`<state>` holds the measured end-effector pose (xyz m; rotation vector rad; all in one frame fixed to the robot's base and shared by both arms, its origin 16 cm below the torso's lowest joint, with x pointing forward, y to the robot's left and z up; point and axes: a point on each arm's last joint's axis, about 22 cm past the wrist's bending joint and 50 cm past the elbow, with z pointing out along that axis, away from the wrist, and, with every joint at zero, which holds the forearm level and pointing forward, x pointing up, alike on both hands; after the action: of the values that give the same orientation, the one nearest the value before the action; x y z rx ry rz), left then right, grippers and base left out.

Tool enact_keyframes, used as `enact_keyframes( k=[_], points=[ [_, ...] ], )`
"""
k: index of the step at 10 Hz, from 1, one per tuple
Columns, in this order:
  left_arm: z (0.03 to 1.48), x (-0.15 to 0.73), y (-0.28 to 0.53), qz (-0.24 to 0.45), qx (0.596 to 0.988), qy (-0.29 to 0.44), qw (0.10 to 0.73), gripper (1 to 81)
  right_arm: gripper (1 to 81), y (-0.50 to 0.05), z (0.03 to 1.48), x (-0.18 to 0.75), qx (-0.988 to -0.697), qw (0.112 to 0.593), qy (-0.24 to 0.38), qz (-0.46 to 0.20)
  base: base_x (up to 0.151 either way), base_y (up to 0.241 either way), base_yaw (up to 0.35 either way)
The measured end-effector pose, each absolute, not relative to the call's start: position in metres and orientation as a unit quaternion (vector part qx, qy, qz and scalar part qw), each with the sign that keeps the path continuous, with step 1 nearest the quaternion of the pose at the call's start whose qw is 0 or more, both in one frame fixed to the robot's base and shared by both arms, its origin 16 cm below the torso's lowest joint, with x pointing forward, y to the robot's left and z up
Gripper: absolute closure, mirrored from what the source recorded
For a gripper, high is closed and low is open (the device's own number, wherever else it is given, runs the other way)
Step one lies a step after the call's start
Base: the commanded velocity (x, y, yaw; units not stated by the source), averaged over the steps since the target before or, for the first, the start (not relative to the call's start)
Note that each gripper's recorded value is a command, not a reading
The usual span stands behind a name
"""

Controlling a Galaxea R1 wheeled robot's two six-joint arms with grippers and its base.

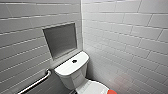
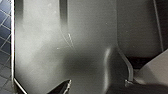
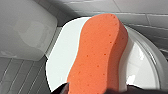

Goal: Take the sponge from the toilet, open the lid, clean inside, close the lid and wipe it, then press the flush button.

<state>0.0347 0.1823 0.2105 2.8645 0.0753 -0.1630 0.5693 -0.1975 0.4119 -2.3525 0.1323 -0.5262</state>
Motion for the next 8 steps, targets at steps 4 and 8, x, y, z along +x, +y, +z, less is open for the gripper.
enact_keyframes(
  k=[4, 8],
  points=[
    [0.213, 0.022, 0.182, -0.070, 0.988, 0.029, 0.136, 1.0, 1.0, -0.195, 0.404, 0.587, -0.909, 0.358, 0.072, -0.203, 0.000, 0.000, 0.000],
    [0.225, -0.019, 0.183, -0.121, 0.983, 0.036, 0.133, 1.0, 1.0, -0.199, 0.351, 0.560, -0.919, 0.351, 0.101, -0.151, 0.000, 0.000, 0.000]
  ],
)
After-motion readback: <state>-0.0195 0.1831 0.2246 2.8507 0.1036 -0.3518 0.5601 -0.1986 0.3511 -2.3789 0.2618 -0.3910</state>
